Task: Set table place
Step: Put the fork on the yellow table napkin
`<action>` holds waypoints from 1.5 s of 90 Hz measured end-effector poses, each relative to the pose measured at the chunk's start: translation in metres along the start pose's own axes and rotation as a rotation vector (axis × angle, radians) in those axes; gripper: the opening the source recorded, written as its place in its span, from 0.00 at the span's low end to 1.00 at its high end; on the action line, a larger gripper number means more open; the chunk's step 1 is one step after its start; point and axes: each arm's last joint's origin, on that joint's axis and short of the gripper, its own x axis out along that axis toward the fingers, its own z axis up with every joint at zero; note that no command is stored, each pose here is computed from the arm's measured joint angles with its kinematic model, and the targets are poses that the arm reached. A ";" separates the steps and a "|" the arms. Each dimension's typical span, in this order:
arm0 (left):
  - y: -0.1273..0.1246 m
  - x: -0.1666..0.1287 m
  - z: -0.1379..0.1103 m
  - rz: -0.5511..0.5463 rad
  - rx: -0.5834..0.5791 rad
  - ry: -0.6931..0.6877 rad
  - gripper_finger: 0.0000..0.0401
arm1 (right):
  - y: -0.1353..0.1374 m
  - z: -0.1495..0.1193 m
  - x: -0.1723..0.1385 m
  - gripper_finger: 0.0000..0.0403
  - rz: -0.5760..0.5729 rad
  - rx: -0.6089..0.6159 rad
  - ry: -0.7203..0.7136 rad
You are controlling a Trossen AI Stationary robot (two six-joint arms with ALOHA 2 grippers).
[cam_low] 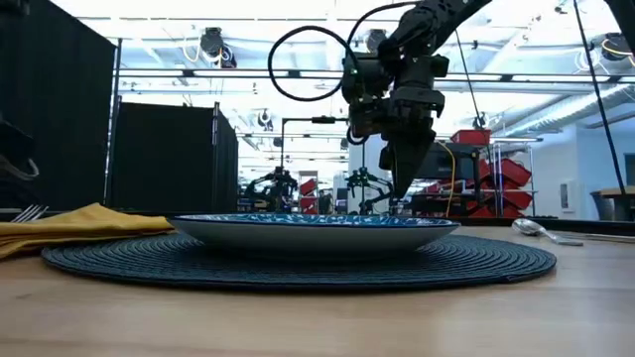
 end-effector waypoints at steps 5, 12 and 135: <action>-0.001 0.000 0.000 -0.006 0.013 -0.003 0.27 | 0.000 0.000 0.000 0.29 0.000 -0.001 0.000; -0.001 0.000 0.000 -0.012 0.028 -0.005 0.27 | 0.002 0.000 0.001 0.29 0.001 -0.006 0.002; -0.036 -0.034 0.007 -0.353 -0.002 -0.019 0.25 | 0.020 0.002 0.007 0.29 0.012 -0.053 0.019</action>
